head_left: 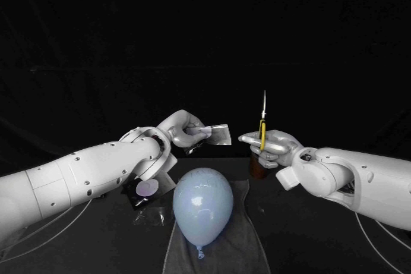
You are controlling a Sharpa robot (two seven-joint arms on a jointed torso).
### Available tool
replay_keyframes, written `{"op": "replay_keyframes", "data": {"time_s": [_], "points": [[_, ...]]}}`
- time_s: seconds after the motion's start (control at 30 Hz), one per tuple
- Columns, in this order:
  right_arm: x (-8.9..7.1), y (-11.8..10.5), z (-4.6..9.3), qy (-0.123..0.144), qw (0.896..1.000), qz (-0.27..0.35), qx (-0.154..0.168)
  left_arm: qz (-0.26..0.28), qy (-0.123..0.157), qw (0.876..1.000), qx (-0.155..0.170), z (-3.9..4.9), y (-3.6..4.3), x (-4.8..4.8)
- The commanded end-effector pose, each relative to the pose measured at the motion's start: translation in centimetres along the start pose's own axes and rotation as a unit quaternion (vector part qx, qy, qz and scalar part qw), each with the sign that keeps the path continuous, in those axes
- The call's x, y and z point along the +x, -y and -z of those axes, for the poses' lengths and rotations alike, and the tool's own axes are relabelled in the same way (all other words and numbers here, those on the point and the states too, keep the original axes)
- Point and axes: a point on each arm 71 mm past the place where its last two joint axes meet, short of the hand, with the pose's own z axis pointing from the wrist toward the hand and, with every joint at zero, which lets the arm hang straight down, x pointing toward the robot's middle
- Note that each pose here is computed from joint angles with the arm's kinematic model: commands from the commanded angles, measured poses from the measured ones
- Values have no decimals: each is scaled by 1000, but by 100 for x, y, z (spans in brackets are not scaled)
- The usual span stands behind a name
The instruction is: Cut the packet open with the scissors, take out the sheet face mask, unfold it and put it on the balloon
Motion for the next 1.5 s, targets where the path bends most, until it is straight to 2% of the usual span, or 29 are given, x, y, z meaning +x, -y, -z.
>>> {"op": "replay_keyframes", "data": {"time_s": [0.03, 0.3, 0.43, 0.7, 0.93, 1.5], "points": [[-23, -25, -23, 20, 1000, 13, -6, 18, -16, 1000, -3, -5, 44, 36], [4, -40, -54, 21, 999, 27, -10, 31, -24, 999, -1, 8, 87, 72], [44, -44, -58, 12, 999, 29, -10, 34, -27, 999, -2, 10, 95, 83], [194, -58, -19, -16, 999, 33, -13, 37, -30, 999, -12, -29, 60, 71], [279, -67, -2, -29, 999, 36, -15, 40, -33, 998, -19, -63, 40, 68], [329, -68, -106, -30, 999, 35, -12, 43, -43, 998, -14, -66, 86, 112]]}}
